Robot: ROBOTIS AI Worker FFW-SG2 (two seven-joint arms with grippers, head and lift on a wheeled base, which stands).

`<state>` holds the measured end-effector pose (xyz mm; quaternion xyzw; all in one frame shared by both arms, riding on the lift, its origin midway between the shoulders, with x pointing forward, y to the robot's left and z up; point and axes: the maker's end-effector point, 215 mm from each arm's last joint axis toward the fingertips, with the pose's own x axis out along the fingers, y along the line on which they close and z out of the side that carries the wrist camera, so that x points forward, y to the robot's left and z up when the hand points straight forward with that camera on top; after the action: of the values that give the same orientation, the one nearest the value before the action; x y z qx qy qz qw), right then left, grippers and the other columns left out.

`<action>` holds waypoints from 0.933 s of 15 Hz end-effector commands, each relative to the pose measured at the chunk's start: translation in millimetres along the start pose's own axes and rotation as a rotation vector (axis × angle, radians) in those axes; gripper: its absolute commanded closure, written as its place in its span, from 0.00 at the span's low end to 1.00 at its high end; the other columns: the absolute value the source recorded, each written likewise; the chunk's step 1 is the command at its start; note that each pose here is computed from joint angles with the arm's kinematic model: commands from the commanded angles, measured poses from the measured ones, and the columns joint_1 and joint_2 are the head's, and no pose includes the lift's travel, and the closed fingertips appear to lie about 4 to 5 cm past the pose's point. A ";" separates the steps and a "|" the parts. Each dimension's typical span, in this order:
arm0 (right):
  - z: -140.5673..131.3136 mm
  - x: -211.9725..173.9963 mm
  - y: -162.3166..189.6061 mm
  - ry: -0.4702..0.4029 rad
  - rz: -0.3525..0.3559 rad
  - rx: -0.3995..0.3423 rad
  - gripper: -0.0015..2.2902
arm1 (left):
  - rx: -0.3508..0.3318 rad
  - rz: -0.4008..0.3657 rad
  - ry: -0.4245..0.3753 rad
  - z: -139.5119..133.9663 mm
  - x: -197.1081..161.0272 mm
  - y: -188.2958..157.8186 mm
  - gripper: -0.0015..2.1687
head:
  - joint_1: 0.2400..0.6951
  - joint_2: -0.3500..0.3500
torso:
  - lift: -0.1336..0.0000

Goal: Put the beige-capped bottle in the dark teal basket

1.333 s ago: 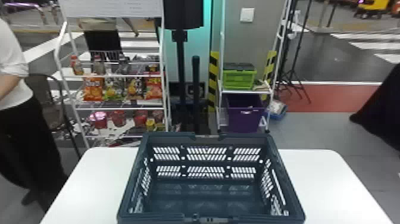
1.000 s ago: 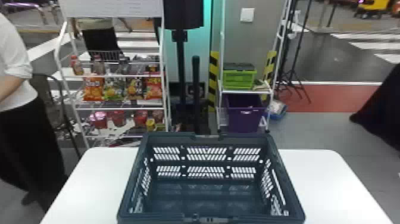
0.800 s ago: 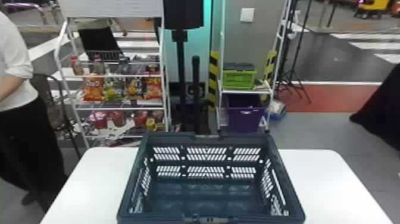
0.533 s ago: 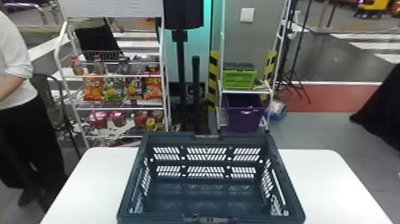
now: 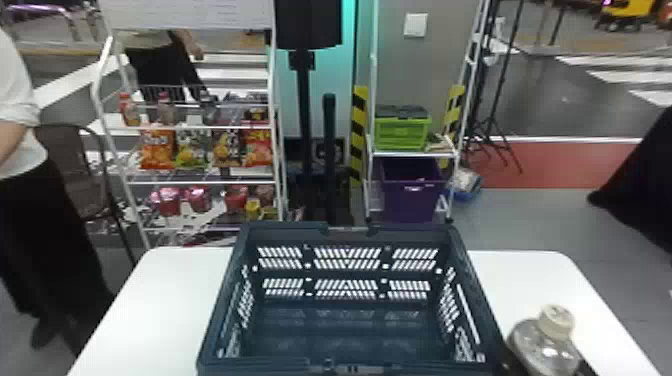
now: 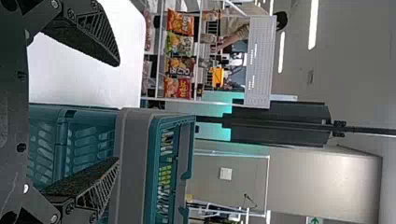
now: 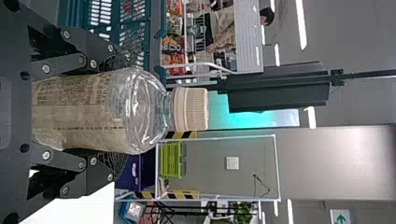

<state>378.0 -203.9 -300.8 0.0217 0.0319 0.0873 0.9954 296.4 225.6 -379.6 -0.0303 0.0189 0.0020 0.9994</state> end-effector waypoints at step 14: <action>-20.2 145.8 97.1 0.460 0.159 -0.083 0.93 | 0.002 0.007 -0.004 -0.7 -1.1 5.2 0.08 | 0.57 0.50 | 1.00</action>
<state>492.6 -92.1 -321.7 -0.0360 0.2353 0.1613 0.9578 295.4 230.4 -381.0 -0.0293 0.0173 0.0056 0.9994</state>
